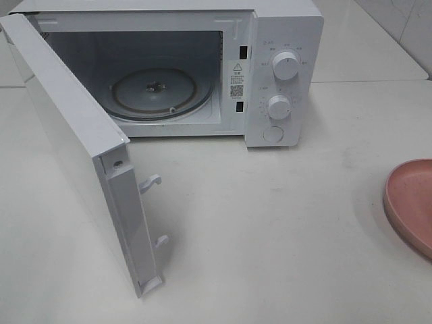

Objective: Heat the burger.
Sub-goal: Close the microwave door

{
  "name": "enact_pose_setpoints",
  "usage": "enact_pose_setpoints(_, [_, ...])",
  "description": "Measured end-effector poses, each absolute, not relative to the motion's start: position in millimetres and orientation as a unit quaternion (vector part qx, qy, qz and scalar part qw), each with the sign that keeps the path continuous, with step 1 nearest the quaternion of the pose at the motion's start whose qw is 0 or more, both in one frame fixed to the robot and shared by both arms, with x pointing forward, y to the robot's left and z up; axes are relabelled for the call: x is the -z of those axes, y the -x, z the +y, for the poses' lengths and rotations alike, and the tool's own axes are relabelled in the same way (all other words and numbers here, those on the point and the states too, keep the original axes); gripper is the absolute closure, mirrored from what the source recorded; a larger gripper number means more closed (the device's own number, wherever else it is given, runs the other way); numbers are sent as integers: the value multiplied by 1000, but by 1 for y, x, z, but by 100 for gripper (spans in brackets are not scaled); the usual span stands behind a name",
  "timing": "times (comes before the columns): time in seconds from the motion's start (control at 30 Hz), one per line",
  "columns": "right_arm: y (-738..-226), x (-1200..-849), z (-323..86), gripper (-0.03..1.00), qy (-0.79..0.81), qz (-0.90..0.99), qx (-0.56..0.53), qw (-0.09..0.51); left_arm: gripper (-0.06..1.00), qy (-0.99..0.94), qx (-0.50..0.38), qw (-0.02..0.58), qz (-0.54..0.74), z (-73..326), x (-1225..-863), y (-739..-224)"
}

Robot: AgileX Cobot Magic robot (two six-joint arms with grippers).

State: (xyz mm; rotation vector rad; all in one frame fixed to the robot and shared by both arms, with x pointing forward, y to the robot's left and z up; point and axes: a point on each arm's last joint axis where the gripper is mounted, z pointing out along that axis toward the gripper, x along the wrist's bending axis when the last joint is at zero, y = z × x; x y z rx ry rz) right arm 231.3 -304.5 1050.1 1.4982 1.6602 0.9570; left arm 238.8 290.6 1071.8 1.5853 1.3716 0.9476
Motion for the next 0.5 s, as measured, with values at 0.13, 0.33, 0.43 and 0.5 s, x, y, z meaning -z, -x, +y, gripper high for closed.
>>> enact_pose_setpoints(0.13, [-231,-1050,-304,21,-578,640,-369,347,10,-632,-365,399,555,291,-1077,-261])
enact_pose_setpoints(0.33, [-231,-1050,-304,21,-578,640,-369,347,39,-642,-340,377,574,292,-1077,-288])
enact_pose_setpoints(0.43, [-231,-1050,-304,21,-578,640,-369,347,63,-644,-333,370,581,293,-1077,-304])
enact_pose_setpoints(0.5, [-231,-1050,-304,21,-578,640,-369,347,87,-643,-330,366,586,294,-1076,-320])
